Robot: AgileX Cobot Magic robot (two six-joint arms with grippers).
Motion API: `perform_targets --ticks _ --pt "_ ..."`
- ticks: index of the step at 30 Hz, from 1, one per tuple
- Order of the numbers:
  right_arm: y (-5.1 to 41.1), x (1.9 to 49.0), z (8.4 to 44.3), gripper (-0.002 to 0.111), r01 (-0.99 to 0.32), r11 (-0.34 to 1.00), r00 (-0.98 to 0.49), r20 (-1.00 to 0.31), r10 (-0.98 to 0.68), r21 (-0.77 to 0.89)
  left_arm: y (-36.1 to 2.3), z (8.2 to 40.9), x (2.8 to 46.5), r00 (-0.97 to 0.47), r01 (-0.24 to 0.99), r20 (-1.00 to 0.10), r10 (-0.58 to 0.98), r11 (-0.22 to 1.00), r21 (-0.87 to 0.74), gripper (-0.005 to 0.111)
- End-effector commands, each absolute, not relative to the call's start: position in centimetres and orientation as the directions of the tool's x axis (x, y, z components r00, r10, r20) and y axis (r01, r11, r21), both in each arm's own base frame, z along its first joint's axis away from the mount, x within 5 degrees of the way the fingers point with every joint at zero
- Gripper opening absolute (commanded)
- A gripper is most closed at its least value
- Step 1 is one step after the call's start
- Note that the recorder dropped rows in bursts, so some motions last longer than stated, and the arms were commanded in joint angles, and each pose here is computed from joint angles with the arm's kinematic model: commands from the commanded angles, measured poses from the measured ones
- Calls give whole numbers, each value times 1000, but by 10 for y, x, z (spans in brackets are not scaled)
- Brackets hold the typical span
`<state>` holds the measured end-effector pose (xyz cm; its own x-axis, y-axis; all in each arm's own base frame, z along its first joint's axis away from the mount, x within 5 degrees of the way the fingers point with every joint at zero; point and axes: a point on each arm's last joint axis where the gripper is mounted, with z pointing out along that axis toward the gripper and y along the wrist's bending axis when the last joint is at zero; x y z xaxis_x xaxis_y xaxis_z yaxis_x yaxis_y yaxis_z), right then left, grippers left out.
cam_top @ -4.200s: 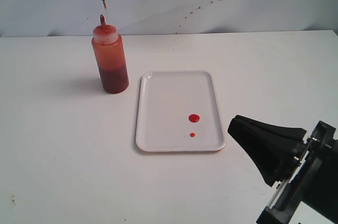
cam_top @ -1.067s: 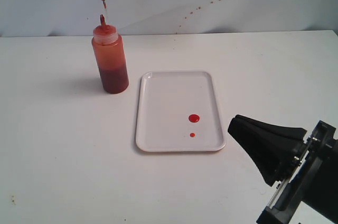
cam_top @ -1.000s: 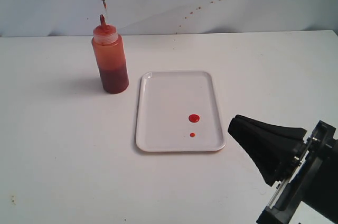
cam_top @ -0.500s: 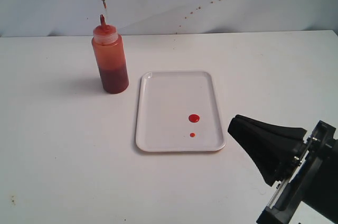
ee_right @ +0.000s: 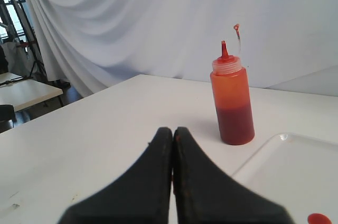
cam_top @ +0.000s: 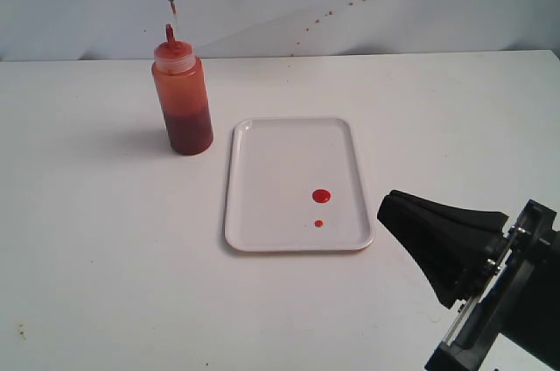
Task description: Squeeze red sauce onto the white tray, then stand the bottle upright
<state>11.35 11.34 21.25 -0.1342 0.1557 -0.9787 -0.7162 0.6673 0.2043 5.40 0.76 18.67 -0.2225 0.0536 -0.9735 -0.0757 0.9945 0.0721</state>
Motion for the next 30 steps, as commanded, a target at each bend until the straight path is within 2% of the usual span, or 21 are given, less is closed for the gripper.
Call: perform_targets --ticks 1,7,19,23,30 --pt "113 113 214 0 -720 664 -124 -978 166 204 6 185 54 -223 -38 -973 60 997 70 0" --pt "113 113 214 0 -720 664 -124 -978 166 204 3 185 54 -225 -26 -974 -23 999 -18 0" --pt "113 113 214 0 -720 664 -124 -978 166 204 2 185 54 -224 -23 -974 -43 999 -39 0" --pt "113 113 214 0 -720 664 -124 -978 166 204 -3 185 54 -225 39 -974 7 999 -2 0" --pt "113 113 214 0 -720 664 -124 -978 166 204 -3 185 54 -224 45 -974 33 999 24 0"
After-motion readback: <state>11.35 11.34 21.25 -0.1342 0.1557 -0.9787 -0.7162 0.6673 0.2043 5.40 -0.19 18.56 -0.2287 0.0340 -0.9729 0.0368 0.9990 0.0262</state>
